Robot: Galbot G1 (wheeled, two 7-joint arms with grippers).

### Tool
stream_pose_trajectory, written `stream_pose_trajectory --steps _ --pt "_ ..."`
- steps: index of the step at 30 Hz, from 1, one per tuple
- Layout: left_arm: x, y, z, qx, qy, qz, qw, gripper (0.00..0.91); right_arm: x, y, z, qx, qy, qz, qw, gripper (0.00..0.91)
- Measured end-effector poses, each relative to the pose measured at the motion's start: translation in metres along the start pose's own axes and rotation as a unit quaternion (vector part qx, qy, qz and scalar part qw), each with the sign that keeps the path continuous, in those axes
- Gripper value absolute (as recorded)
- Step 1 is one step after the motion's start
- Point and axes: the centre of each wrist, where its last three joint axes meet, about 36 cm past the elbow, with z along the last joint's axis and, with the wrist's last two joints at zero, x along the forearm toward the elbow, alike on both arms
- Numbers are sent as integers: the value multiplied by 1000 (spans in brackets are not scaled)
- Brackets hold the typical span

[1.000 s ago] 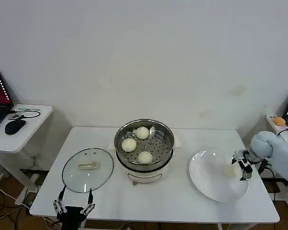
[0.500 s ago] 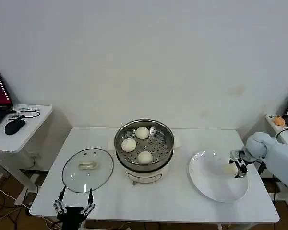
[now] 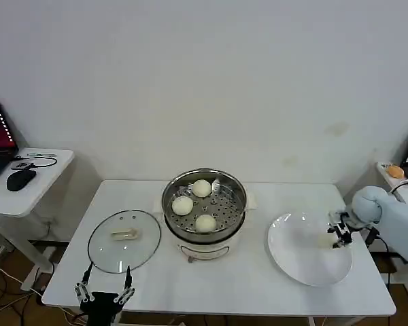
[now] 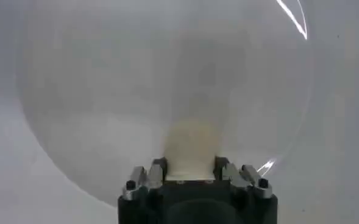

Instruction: Take steamed baozi put them in steamer then cover it.

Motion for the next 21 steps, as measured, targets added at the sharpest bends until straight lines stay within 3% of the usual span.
stream_pose_trajectory --steps 11,21 --pt "-3 -2 -2 -2 -9 5 1000 907 80 -18 -3 -10 -23 58 998 494" --pt "-9 -4 -3 -5 -16 9 1000 907 173 -47 -62 14 -78 132 988 504"
